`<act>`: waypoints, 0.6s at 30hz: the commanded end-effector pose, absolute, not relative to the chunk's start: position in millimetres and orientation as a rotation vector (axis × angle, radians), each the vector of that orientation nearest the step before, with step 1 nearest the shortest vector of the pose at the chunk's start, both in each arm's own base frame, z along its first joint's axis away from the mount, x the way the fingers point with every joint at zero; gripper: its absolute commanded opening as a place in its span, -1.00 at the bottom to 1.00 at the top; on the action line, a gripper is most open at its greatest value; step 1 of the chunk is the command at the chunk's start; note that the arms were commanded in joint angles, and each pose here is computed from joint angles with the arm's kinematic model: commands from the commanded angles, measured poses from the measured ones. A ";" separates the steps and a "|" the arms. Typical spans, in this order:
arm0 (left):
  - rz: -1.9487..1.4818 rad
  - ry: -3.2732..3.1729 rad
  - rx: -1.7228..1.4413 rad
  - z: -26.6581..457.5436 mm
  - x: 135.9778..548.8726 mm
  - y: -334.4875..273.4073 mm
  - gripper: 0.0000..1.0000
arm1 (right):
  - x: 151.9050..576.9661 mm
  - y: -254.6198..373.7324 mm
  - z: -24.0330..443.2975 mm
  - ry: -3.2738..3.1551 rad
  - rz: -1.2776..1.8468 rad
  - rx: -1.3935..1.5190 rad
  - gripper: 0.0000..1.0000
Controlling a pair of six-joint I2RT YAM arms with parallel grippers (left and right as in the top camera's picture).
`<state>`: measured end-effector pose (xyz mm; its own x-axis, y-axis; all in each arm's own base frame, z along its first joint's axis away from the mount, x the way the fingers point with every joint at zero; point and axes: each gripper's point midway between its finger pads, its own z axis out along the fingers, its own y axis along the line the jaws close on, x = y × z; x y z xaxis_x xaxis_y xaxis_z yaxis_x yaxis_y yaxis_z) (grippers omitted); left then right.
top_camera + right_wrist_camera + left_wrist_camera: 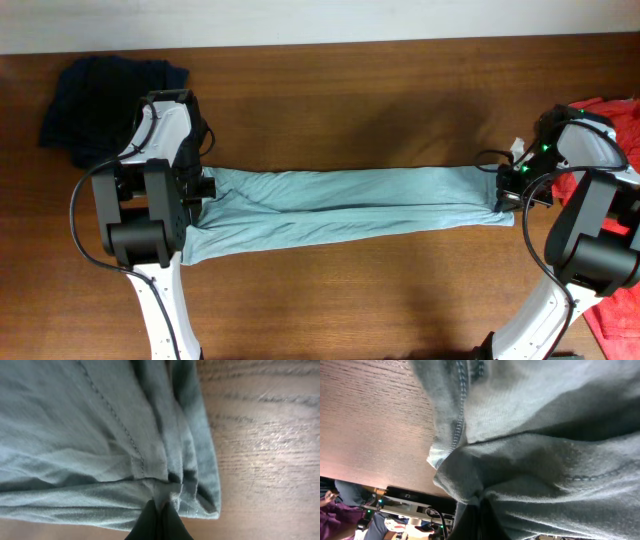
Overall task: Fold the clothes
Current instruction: 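Lower the folded edge onto the hem and open both grippers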
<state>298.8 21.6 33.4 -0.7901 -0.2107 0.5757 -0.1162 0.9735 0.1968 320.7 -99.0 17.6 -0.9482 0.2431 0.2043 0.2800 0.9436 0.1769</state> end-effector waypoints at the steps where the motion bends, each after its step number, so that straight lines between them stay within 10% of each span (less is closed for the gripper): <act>1: -0.243 -2.507 0.239 41.2 299.2 26.6 -0.98 | 324.0 -106.5 22.1 -2.952 -0.269 -0.422 -0.92; 16: -0.228 -2.507 0.244 41.0 299.0 24.7 -0.99 | 327.7 -114.4 17.1 -2.969 -0.211 -0.419 -0.92; 18: -0.226 -2.507 0.244 41.0 299.0 24.3 -0.98 | 326.9 -116.7 16.9 -2.968 -0.191 -0.418 -0.68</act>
